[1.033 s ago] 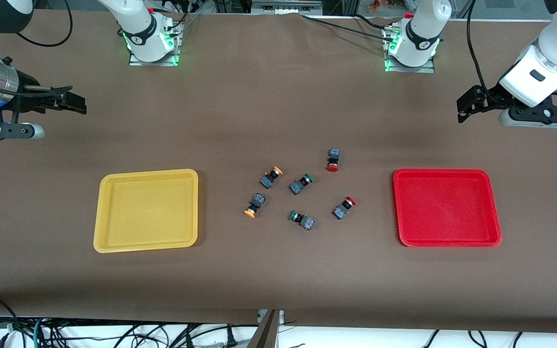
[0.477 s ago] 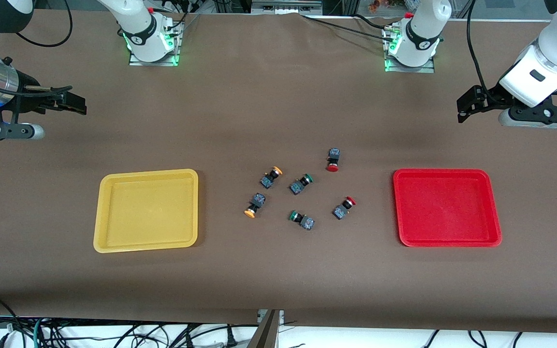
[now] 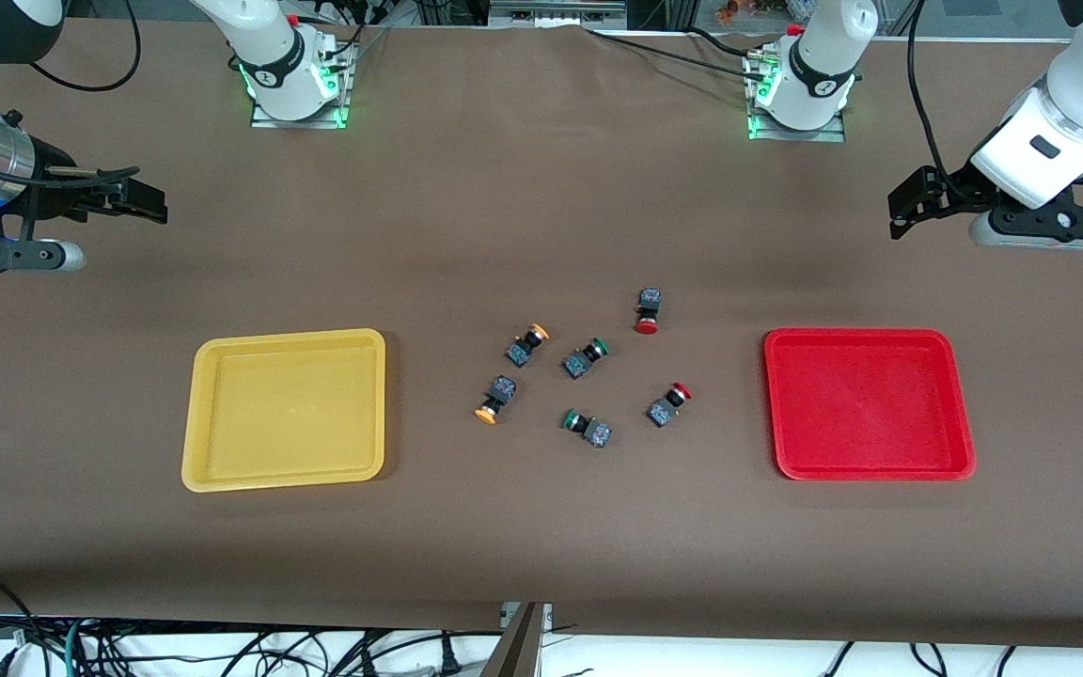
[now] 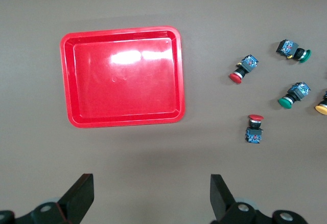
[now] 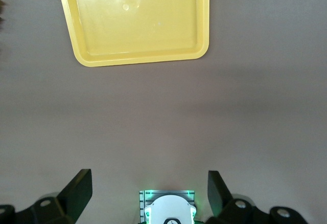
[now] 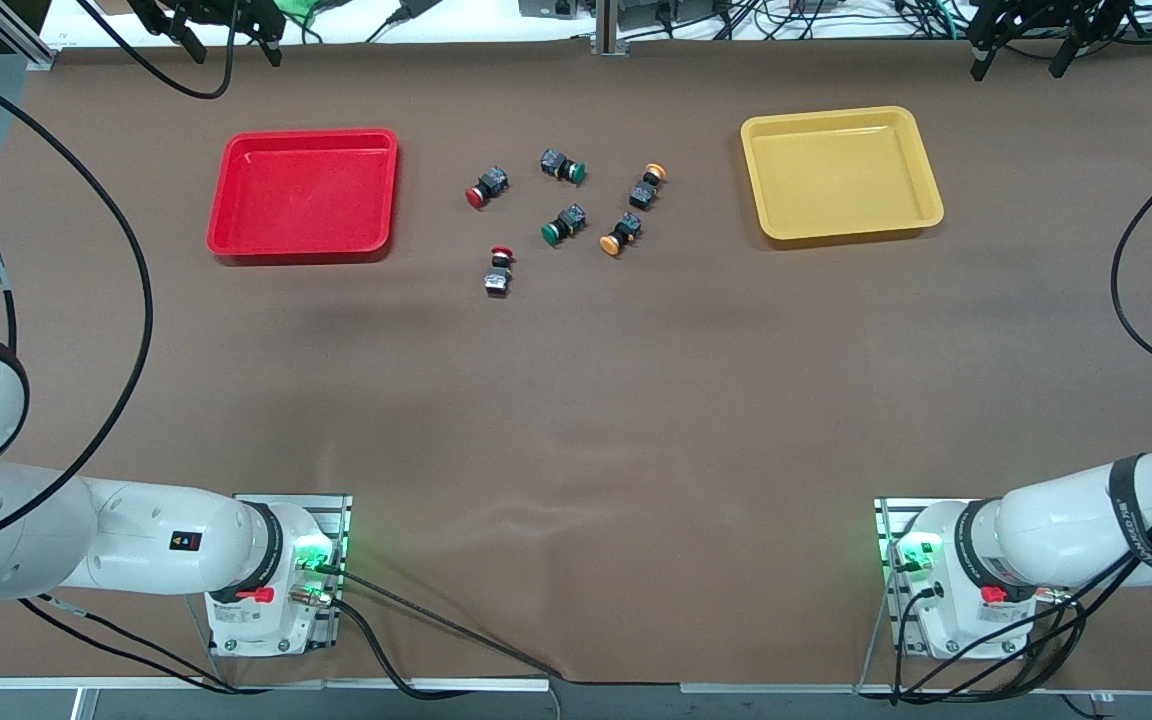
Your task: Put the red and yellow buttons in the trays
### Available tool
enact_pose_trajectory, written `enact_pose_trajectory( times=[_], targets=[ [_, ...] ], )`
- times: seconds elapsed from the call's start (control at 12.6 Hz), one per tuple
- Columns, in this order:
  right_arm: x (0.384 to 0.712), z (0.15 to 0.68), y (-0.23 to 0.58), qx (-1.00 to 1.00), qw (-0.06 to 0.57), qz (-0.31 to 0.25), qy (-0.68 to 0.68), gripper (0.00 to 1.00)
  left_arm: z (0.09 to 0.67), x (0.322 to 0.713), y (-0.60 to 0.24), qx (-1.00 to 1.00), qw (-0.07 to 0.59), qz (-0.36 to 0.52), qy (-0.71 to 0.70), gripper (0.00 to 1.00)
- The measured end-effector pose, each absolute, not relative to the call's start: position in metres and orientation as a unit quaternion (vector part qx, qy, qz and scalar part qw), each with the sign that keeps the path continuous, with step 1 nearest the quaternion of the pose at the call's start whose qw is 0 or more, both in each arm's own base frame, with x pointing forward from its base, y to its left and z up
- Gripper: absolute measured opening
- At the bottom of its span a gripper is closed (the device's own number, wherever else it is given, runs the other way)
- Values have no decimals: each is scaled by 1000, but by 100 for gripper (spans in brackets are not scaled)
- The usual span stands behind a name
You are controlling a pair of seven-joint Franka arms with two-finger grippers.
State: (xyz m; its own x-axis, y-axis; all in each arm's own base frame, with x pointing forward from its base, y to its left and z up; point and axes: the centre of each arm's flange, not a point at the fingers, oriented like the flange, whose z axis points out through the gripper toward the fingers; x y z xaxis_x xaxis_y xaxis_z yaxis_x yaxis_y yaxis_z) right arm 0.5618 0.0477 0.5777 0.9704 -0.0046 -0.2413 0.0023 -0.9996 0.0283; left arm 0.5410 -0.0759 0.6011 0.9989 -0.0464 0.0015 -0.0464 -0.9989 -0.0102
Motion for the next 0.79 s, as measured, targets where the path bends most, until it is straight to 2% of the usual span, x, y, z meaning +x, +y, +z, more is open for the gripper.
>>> enact_pose_trajectory(
  times=[0.4, 0.56, 0.79],
  targets=[
    [574, 559, 57, 992, 11, -122, 7, 100, 601, 541, -76, -1000, 5, -1, 23, 100],
    [592, 526, 95, 993, 9, -112, 27, 100, 599, 541, -76, -1000, 6, 4, 24, 100],
    [612, 452, 187, 995, 23, -100, -12, 100, 579, 538, -88, -998, 10, 47, 35, 100]
  ],
)
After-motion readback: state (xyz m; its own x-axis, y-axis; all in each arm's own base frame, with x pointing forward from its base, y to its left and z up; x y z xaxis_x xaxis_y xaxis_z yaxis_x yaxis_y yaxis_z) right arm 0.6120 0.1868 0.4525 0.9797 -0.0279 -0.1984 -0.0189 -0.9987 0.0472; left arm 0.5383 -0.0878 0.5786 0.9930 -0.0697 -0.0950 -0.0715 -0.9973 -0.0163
